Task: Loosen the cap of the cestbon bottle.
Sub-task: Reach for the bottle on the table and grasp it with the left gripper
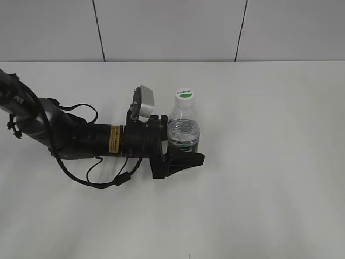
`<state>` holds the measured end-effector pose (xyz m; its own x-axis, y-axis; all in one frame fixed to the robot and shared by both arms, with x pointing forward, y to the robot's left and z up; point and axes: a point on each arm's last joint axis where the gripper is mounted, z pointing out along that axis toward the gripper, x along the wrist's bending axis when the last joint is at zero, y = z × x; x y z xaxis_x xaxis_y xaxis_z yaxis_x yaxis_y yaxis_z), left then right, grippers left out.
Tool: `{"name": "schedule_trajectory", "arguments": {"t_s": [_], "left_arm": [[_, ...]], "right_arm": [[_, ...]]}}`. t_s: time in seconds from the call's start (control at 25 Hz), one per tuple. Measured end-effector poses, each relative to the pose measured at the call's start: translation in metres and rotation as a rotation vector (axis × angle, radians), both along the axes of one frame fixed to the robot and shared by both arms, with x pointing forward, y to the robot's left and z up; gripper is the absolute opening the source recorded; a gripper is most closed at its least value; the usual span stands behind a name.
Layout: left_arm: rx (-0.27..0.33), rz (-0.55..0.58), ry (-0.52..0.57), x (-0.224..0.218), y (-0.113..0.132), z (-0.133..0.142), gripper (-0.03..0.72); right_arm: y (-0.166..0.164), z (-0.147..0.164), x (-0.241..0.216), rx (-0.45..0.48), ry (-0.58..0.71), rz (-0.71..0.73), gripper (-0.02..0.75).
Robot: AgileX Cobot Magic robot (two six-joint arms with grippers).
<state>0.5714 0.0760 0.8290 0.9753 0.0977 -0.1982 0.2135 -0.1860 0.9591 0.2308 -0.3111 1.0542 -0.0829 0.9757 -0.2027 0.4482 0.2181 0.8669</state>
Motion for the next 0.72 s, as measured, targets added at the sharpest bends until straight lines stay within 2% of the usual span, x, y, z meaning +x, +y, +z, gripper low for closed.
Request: {"name": "schedule_trajectory", "arguments": {"t_s": [0.52,0.6,0.72], "left_arm": [[0.000,-0.001,0.000,-0.0001,0.0000,0.0000,0.563],[0.000,-0.001,0.000,-0.0001,0.0000,0.0000,0.545],[0.000,0.000,0.000,0.0000,0.0000,0.0000,0.477]], "right_arm": [[-0.0002,0.0000,0.0000,-0.002,0.000,-0.001,0.472],[-0.0002,0.0000,0.0000,-0.002,0.000,-0.001,0.472],[-0.0002,0.0000,0.0000,-0.002,0.000,-0.001,0.472]]}}
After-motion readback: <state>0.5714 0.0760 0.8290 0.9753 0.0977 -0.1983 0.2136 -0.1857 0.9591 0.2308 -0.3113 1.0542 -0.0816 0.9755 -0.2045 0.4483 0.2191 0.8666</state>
